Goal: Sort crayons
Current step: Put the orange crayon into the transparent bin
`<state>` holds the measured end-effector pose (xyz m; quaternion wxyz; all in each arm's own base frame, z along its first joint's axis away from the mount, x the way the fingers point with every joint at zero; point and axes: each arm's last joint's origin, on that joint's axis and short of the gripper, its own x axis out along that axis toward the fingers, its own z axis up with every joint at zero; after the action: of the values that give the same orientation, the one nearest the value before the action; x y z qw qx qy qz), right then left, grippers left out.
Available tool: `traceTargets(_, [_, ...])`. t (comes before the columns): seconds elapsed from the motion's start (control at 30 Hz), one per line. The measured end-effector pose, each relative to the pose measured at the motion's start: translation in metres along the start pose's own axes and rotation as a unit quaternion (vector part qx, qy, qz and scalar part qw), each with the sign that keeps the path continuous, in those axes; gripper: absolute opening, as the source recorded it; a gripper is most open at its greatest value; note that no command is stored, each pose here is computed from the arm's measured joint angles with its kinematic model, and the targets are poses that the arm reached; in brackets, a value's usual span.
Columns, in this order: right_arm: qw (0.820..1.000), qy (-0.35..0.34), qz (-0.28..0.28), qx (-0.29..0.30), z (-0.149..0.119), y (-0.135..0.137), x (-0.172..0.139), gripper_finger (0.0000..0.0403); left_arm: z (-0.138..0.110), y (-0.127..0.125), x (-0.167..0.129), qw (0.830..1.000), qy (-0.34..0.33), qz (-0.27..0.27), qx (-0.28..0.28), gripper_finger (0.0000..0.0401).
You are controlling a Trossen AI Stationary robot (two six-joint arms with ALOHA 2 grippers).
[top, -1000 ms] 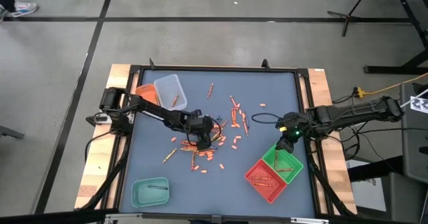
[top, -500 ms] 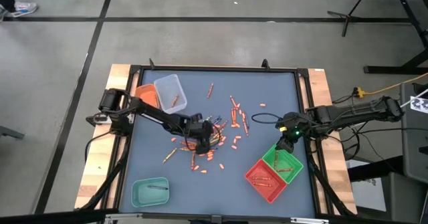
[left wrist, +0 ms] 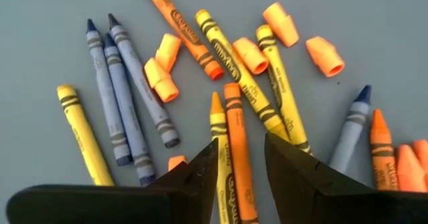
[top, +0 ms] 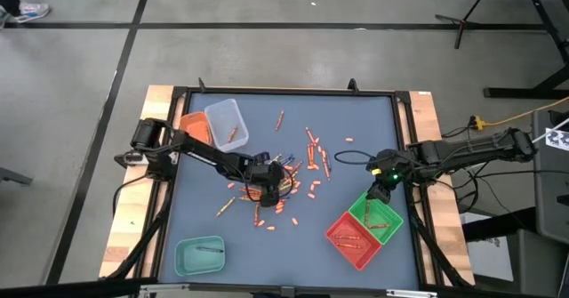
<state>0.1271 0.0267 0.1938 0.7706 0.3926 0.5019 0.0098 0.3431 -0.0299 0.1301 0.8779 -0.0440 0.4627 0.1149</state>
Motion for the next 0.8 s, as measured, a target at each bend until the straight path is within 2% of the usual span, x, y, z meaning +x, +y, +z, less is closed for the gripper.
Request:
traceTargets(0.37, [1.000, 0.000, 0.000, 0.000, 0.0000, 0.0000, 0.0000, 0.0147, -0.0010, -0.0102, -0.0025, 1.000, -0.008, -0.011, 0.010, 0.0105])
traceTargets(0.8, [1.000, 0.000, 0.000, 0.000, 0.0000, 0.0000, 0.0000, 0.0147, -0.0077, -0.0066, -0.0027, 1.000, 0.029, 0.000, 0.007, 0.0105])
